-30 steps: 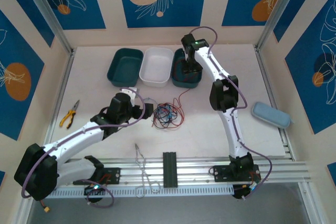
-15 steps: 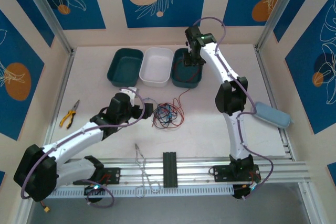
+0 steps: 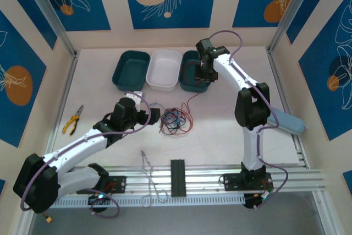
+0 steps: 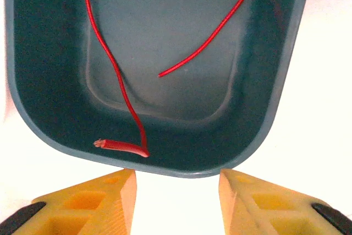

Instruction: Untangle the cables

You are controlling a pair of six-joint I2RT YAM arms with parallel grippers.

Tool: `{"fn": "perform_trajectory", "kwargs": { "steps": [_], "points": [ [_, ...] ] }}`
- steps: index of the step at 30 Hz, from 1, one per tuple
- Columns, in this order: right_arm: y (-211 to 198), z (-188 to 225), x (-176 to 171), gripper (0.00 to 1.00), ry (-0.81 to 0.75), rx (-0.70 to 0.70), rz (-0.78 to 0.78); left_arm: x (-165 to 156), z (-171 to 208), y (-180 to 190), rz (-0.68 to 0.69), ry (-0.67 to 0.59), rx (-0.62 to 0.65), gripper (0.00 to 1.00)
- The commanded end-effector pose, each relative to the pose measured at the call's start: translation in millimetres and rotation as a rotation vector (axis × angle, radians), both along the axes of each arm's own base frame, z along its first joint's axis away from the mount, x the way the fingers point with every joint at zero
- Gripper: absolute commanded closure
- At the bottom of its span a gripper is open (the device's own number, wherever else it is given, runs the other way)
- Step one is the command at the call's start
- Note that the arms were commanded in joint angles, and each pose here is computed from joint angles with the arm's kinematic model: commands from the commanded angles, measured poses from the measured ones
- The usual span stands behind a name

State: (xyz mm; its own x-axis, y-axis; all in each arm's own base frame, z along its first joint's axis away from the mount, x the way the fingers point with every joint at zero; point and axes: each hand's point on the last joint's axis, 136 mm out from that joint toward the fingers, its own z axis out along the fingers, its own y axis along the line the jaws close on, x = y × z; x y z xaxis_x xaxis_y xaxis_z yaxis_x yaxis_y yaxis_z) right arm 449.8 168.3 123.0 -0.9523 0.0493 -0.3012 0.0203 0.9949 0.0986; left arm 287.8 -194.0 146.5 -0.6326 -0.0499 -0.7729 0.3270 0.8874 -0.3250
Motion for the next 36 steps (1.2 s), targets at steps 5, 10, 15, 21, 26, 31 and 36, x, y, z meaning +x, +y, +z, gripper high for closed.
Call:
{"fn": "perform_trajectory", "kwargs": {
  "steps": [5,10,15,21,26,31,36],
  "points": [
    [10.1,-0.4,12.6,0.65,-0.046,0.037,-0.042,1.5,-3.7,0.1,0.001,0.008,-0.007,0.0],
    [14.6,-9.6,22.6,0.67,-0.036,0.068,-0.055,0.9,-4.3,2.1,0.006,0.009,0.001,0.0],
    [22.3,-12.7,26.0,0.7,-0.033,0.107,-0.049,0.9,-4.8,2.8,0.009,0.01,0.006,0.0],
    [20.2,-14.9,30.9,0.8,-0.031,0.119,-0.063,1.1,-7.1,2.3,0.008,0.014,0.008,0.0],
    [21.0,-17.2,40.4,0.83,-0.028,0.159,-0.078,1.5,-8.1,2.0,0.007,0.015,0.007,0.0],
    [31.4,-27.3,49.8,0.85,-0.002,0.2,-0.078,1.3,-10.3,2.4,0.009,0.02,0.01,0.0],
    [38.1,-42.6,58.1,1.0,0.027,0.213,-0.087,0.8,-10.4,3.8,0.013,0.02,0.014,0.0]
  ]
}}
